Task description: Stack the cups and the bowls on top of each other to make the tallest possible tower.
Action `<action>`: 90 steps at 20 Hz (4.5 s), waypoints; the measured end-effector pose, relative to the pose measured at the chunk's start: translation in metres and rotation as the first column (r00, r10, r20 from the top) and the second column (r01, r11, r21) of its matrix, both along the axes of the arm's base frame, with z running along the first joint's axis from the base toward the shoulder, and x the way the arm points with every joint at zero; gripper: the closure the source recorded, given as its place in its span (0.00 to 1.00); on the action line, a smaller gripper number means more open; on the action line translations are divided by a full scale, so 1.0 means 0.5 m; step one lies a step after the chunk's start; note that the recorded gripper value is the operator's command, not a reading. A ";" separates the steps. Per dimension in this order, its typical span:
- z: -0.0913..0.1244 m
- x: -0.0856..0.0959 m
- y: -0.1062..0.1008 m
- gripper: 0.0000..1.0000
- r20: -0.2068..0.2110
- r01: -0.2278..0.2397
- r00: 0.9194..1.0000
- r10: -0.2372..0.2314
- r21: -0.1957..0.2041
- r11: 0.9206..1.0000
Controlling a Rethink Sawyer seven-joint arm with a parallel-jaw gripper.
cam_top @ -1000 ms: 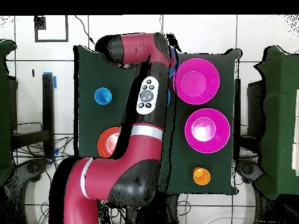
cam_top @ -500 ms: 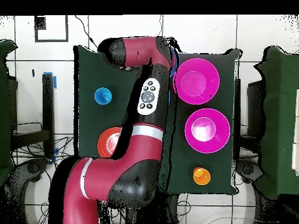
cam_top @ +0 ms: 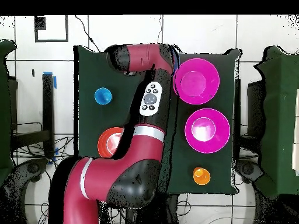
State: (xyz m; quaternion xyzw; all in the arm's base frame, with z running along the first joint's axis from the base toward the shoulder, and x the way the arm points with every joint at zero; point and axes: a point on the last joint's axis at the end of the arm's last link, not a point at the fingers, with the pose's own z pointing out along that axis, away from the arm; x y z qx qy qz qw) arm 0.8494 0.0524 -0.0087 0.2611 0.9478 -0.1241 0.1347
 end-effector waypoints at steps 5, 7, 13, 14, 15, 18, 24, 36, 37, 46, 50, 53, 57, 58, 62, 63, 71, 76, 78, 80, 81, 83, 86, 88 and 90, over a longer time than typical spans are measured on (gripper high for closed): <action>-0.008 -0.003 0.003 0.00 -0.003 0.001 1.000 -0.001 0.008 1.000; -0.009 -0.003 0.004 0.00 -0.003 0.002 1.000 -0.002 0.009 1.000; -0.009 -0.003 0.006 1.00 -0.002 0.003 1.000 -0.003 0.013 1.000; -0.009 -0.003 0.007 1.00 -0.002 0.003 1.000 -0.003 0.014 1.000; -0.009 -0.002 0.006 1.00 -0.002 0.004 1.000 -0.004 0.015 1.000; -0.009 -0.002 0.006 1.00 -0.002 0.005 1.000 -0.005 0.016 1.000; -0.009 -0.002 0.006 1.00 -0.002 0.006 1.000 -0.006 0.018 1.000; 0.021 0.005 -0.008 1.00 -0.023 0.007 1.000 -0.007 -0.023 1.000; 0.030 0.006 -0.010 1.00 -0.031 0.008 0.999 -0.009 -0.032 0.999; 0.093 0.015 -0.013 1.00 -0.068 0.013 0.998 -0.019 -0.082 0.997; 0.114 0.019 -0.005 1.00 -0.079 0.012 0.997 -0.019 -0.093 0.996; 0.130 0.025 0.004 1.00 -0.082 0.006 0.997 -0.015 -0.105 0.994; 0.169 0.035 0.009 1.00 -0.095 0.003 0.995 -0.016 -0.135 0.991; 0.178 0.037 0.011 1.00 -0.100 0.004 0.995 -0.018 -0.141 0.990; 0.216 0.043 0.016 1.00 -0.122 0.008 0.992 -0.029 -0.166 0.986; 0.245 0.047 0.020 1.00 -0.138 0.014 0.990 -0.039 -0.182 0.983; 0.337 0.056 0.047 1.00 -0.180 0.035 0.981 -0.073 -0.203 0.979; 0.388 0.048 0.071 1.00 -0.217 0.053 0.971 -0.099 -0.209 0.976; 0.398 0.045 0.076 1.00 -0.223 0.056 0.969 -0.104 -0.211 0.976; 0.415 0.038 0.090 1.00 -0.228 0.059 0.968 -0.108 -0.212 0.976; 0.420 0.035 0.094 1.00 -0.229 0.060 0.967 -0.109 -0.212 0.975; 0.432 0.024 0.110 1.00 -0.234 0.062 0.966 -0.112 -0.213 0.975; 0.449 -0.002 0.145 1.00 -0.250 0.064 0.961 -0.118 -0.213 0.975; 0.456 -0.016 0.162 1.00 -0.258 0.064 0.959 -0.120 -0.214 0.975; 0.464 -0.036 0.187 1.00 -0.269 0.063 0.955 -0.121 -0.215 0.975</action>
